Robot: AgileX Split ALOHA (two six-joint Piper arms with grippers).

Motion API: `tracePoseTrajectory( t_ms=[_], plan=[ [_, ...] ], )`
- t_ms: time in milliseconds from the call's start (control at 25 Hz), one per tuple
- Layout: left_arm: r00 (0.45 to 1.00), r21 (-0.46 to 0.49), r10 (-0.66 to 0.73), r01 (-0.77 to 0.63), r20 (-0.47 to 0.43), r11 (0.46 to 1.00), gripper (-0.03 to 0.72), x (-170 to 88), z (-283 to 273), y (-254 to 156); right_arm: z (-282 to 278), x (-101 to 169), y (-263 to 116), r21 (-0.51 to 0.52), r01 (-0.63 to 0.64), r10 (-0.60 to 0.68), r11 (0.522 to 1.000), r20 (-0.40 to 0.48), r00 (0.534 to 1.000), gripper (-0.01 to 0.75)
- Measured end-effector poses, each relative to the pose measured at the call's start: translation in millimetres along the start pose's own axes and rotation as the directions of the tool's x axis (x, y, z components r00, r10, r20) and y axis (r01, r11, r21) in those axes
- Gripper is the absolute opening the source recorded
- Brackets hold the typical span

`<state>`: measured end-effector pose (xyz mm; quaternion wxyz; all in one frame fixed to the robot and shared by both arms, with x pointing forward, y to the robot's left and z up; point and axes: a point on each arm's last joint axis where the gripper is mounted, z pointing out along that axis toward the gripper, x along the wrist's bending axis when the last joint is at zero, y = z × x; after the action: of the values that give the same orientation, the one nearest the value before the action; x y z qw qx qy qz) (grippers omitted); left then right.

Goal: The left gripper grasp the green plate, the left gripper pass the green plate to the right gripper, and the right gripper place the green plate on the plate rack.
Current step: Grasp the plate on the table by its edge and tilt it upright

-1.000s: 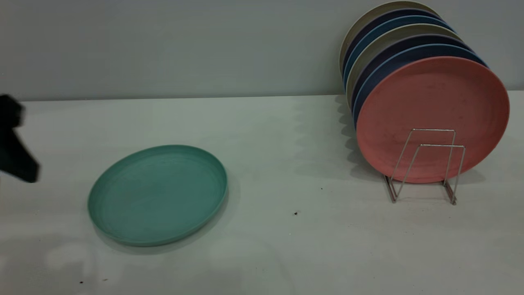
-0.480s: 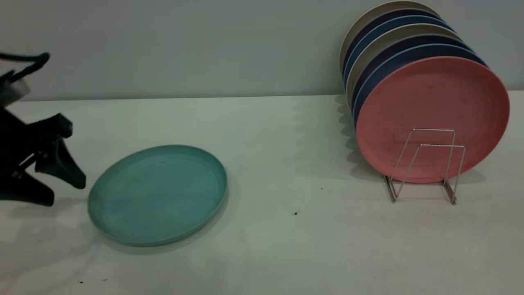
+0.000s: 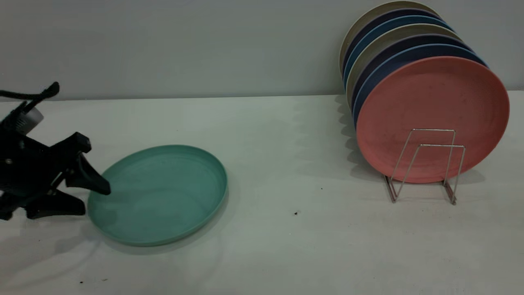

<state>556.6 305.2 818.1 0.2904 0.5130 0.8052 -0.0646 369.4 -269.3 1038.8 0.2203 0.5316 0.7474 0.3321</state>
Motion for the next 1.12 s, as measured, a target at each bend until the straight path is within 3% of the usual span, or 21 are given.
tracePoseTrajectory(
  t_ms=[400,560,760,960,1120],
  plan=[
    [0.999,0.016,-0.041,0.041,0.011,0.999,0.483,10.5,17.3,-6.6,0.0,-0.1,0.2,-0.002,0.0,0.0,1.0,0.001,1.0,0.349],
    [0.999,0.034,-0.045,0.045,0.01,0.998,0.438,14.5,23.6,-9.7,0.0,-0.2,0.4,-0.004,0.0,0.0,1.0,0.002,1.0,0.349],
    [0.999,0.039,-0.052,0.051,0.013,0.998,0.292,15.5,26.0,-10.0,0.0,-0.1,0.6,-0.007,-0.003,0.003,1.0,0.001,1.0,0.349],
    [0.999,0.034,-0.05,0.05,0.009,0.998,0.051,15.8,27.1,-7.8,-0.1,3.2,1.6,-0.015,-0.052,0.052,0.999,-0.037,0.998,0.349],
    [0.999,0.034,-0.045,0.043,0.032,0.998,0.016,13.2,27.3,-6.1,-0.4,8.0,3.0,-0.019,-0.123,0.12,0.992,-0.093,0.988,0.349]
  ],
)
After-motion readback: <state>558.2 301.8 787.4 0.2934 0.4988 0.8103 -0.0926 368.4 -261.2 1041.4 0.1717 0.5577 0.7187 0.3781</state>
